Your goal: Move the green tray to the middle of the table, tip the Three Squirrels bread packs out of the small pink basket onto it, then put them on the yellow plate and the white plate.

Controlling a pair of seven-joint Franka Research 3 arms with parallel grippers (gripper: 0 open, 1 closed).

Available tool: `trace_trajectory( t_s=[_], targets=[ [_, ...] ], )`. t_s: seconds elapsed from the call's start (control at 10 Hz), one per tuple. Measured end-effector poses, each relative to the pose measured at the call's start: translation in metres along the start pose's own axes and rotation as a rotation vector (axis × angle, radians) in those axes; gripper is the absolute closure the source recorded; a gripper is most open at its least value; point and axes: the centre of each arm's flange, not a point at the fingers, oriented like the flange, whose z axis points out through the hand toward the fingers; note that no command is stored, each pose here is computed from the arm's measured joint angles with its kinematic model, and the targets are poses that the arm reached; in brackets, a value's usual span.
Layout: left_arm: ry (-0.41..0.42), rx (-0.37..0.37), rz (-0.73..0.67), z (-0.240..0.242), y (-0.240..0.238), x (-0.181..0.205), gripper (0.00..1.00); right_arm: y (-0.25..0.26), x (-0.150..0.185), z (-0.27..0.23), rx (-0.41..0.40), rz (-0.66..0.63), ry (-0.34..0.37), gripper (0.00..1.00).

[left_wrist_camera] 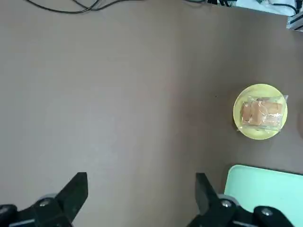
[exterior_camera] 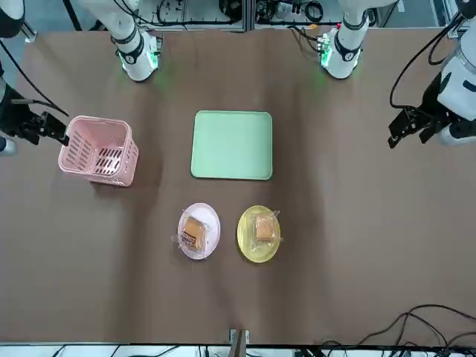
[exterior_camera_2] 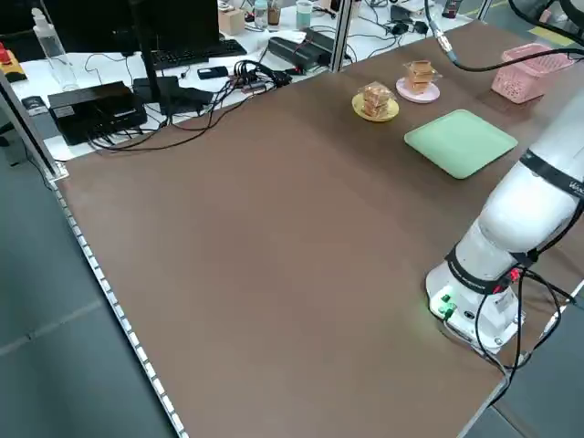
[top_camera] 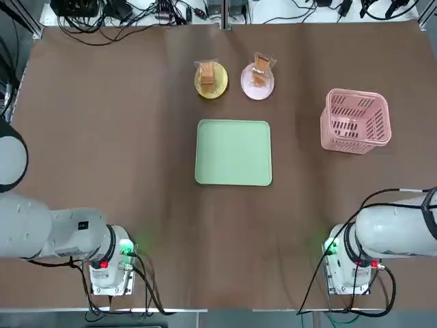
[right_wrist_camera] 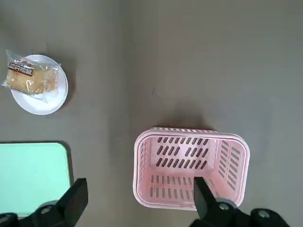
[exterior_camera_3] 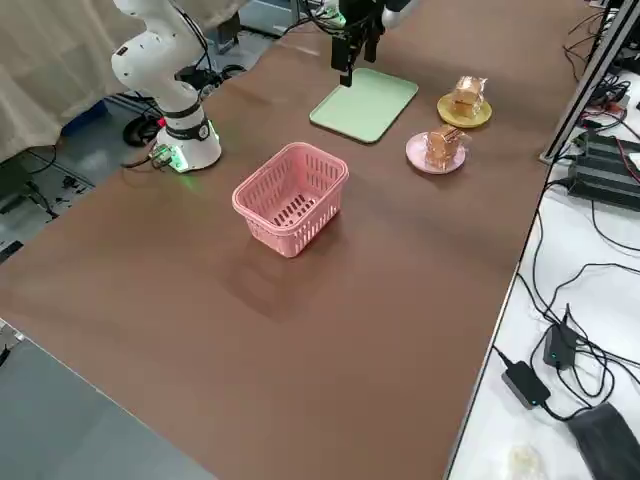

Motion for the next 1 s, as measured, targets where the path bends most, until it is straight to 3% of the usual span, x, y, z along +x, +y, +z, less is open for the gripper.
trace_trajectory(
  t_s=[1.0],
  targets=[
    [-0.011, -0.004, -0.014, 0.009, -0.006, 0.014, 0.0, 0.0, 0.0, 0.0, 0.0, 0.0, 0.0, 0.01]
  ],
)
